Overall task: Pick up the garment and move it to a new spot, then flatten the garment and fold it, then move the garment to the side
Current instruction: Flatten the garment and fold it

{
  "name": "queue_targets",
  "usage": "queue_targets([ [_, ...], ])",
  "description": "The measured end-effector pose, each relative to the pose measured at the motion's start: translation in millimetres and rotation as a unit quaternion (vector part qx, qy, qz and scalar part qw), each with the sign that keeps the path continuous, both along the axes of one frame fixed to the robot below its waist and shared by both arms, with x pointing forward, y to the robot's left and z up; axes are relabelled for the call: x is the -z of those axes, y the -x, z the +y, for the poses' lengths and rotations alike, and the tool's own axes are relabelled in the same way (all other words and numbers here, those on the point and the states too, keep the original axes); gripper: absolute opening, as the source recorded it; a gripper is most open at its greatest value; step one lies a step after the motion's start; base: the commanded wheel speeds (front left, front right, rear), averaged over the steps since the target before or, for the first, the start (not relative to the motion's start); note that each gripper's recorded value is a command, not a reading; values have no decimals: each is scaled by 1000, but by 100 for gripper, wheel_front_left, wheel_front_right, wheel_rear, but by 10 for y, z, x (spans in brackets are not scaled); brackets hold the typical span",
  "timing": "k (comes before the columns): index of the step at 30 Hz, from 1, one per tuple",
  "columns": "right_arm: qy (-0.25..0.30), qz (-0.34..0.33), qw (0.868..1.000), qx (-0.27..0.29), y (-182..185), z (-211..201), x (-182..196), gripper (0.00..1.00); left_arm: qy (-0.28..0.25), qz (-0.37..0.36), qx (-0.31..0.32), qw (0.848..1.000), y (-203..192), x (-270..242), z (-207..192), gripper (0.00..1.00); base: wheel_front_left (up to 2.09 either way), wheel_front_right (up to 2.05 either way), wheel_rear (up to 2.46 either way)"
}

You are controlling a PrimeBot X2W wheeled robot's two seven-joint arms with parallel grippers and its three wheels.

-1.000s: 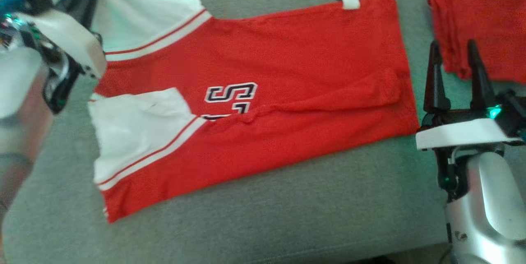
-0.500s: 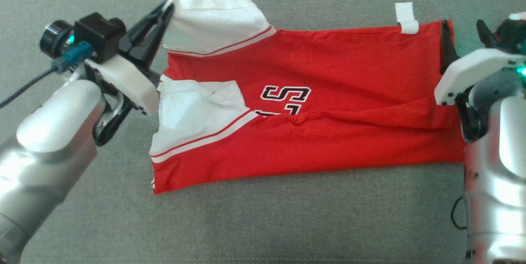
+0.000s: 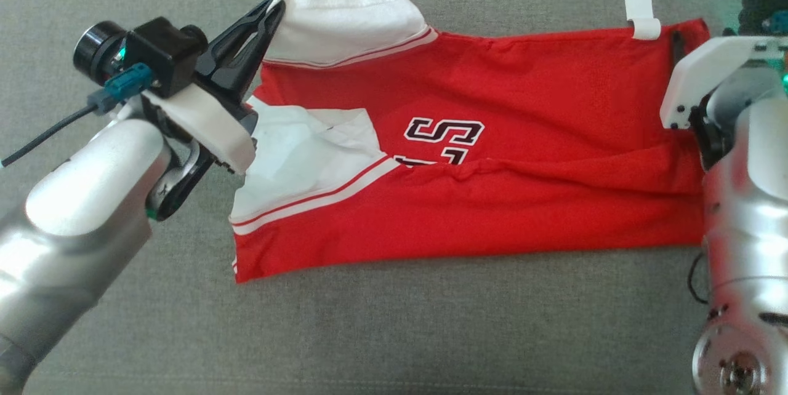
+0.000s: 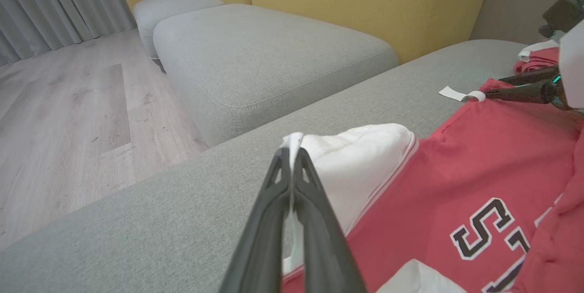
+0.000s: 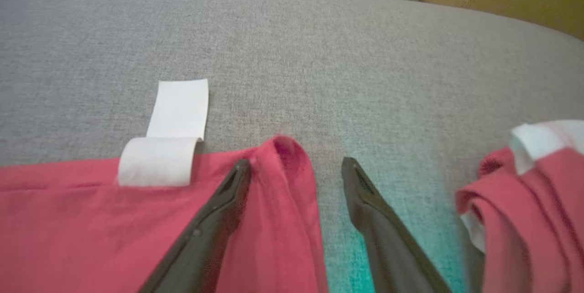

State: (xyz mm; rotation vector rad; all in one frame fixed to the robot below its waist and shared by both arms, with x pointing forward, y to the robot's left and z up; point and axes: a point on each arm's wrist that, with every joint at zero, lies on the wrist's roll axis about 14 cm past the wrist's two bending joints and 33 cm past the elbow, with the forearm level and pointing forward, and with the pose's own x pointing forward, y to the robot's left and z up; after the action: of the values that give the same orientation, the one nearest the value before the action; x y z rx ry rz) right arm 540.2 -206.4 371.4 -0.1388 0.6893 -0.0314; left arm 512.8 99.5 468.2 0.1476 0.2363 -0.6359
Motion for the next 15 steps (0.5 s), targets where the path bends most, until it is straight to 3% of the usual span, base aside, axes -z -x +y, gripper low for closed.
queue_targets([
  [4, 15, 2, 1000, -5, -67, -35, 35, 100, 0, 4, -1, 1000, 3, 25, 0, 0, 0, 0, 0],
  [5, 15, 2, 1000, -4, -73, -38, 35, 17, 0, 3, -2, 1000, 5, 17, 6, 0, 0, 0, 0],
  [6, 12, 2, 1000, -2, -73, -39, 37, 0, -1, 2, -3, 1000, 6, 6, 13, 0, 0, 0, 0],
  [15, -32, -69, 997, -7, -128, 77, -146, 0, -12, -6, -20, 1000, -44, -63, 96, 0, 0, 0, 0],
])
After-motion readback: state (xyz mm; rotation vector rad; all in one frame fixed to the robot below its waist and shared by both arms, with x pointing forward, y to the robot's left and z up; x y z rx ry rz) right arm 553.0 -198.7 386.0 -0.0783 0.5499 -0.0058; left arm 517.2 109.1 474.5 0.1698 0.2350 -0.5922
